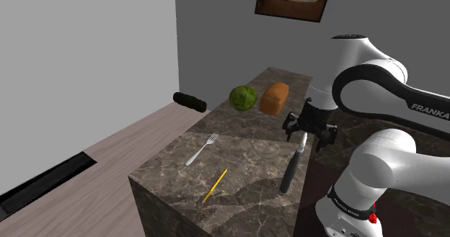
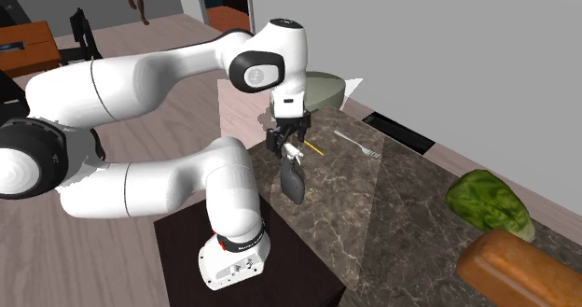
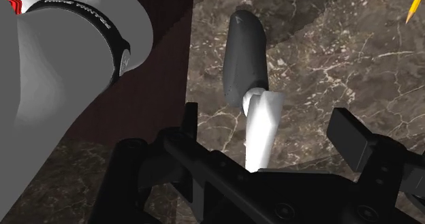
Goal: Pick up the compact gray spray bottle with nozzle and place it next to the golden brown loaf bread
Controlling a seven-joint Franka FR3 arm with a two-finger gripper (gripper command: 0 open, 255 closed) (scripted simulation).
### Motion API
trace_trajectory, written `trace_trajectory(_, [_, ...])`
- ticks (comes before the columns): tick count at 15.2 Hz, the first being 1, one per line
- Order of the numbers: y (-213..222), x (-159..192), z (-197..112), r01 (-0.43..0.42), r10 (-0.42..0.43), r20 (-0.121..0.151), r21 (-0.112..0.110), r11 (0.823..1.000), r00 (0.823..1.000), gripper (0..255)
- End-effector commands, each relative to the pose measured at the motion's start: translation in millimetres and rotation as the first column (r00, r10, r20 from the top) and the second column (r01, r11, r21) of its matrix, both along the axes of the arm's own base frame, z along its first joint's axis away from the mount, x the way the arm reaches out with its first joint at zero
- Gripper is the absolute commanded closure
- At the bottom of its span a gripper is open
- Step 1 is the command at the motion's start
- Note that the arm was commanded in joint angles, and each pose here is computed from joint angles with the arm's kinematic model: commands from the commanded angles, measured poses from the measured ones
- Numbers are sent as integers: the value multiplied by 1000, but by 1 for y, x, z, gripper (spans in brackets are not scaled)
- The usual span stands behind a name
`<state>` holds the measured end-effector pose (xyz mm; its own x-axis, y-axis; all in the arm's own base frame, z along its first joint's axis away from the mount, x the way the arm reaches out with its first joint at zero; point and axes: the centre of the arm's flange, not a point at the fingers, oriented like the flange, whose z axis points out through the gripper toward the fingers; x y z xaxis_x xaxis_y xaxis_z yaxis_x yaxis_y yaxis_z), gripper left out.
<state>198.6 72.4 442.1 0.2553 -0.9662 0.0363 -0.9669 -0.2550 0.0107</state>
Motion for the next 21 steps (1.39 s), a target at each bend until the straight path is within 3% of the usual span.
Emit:
trace_trajectory(1, [0, 0, -7, 1, -1, 1, 0, 1000, 1000, 0])
trace_trajectory(8, [0, 0, -7, 1, -1, 1, 0, 1000, 1000, 0])
trace_trajectory(9, [0, 0, -7, 1, -1, 1, 0, 1000, 1000, 255])
trace_trajectory(18, [0, 0, -7, 1, -1, 1, 0, 1000, 1000, 255])
trace_trajectory(21, [0, 0, 8, 1, -1, 1, 0, 1000, 1000, 255])
